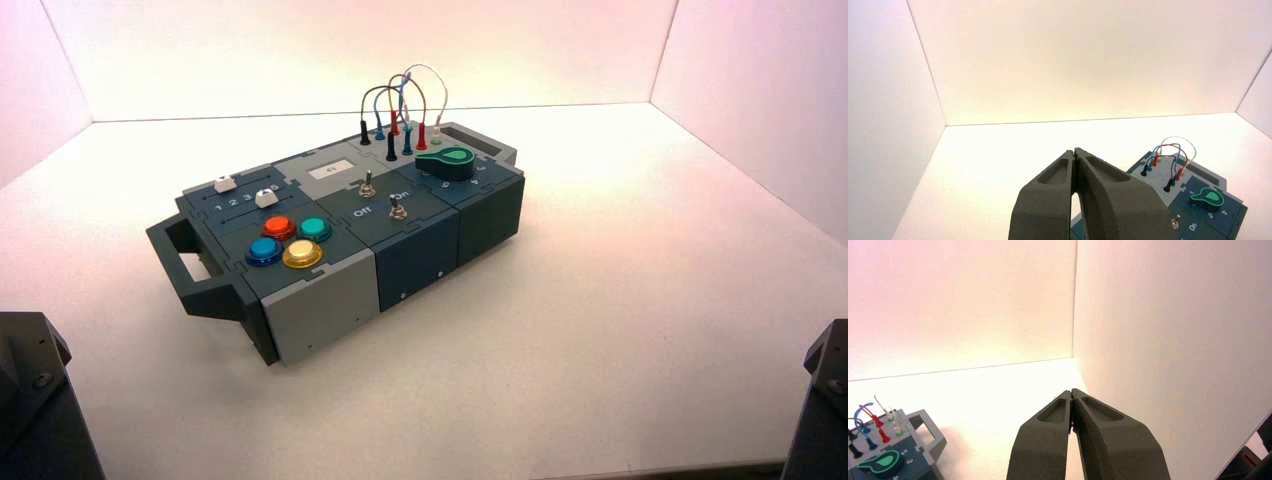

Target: Move the box to the right.

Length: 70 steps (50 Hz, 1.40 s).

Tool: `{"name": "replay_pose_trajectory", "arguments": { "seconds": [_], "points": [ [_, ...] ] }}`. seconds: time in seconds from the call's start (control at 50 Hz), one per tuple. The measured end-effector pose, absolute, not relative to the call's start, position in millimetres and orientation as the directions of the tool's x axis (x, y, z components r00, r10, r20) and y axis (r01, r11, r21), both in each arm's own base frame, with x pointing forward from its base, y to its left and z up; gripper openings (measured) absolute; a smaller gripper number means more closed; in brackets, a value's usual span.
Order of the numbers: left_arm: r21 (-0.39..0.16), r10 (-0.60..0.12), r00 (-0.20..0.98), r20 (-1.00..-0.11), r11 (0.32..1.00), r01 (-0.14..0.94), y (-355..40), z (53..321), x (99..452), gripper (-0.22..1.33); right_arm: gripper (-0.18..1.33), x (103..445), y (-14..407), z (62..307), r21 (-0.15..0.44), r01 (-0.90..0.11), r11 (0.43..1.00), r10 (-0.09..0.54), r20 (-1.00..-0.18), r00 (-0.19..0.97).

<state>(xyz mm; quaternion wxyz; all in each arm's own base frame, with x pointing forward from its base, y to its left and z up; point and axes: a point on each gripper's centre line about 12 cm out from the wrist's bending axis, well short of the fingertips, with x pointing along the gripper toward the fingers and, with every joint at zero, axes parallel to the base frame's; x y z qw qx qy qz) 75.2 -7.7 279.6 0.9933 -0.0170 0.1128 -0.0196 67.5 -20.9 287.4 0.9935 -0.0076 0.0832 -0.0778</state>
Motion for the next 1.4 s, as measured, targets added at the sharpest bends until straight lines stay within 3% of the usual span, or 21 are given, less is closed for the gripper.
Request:
{"name": "replay_pose_trajectory", "arguments": {
  "seconds": [0.28,0.5,0.72,1.06,1.4],
  "points": [
    [-0.045,-0.045,0.961,-0.272,0.998,0.034,-7.3,275.2,82.7,-0.16,-0.14,68.1,-19.0,287.4,-0.028,0.126,0.992,-0.129,-0.164,0.978],
    [-0.049,-0.054,0.921,-0.385,0.998,0.038,-7.0,264.6,99.0,-0.16,-0.14,72.2,-18.5,285.2,-0.033,0.122,0.992,-0.126,-0.189,0.974],
    [-0.073,-0.083,0.819,-0.568,0.996,0.050,-8.8,251.1,117.0,-0.16,-0.14,82.2,-16.9,280.6,-0.046,0.110,0.993,-0.118,-0.248,0.962],
    [-0.085,-0.198,0.726,-0.659,0.978,0.189,-27.8,271.5,135.9,-0.16,-0.14,106.0,-12.3,268.0,-0.065,0.083,0.994,-0.102,-0.392,0.914],
    [-0.087,-0.252,0.506,-0.825,0.941,0.327,-53.1,267.7,164.3,-0.16,-0.14,115.2,-7.7,271.5,-0.036,0.064,0.997,-0.073,-0.435,0.897]
  ]
}}
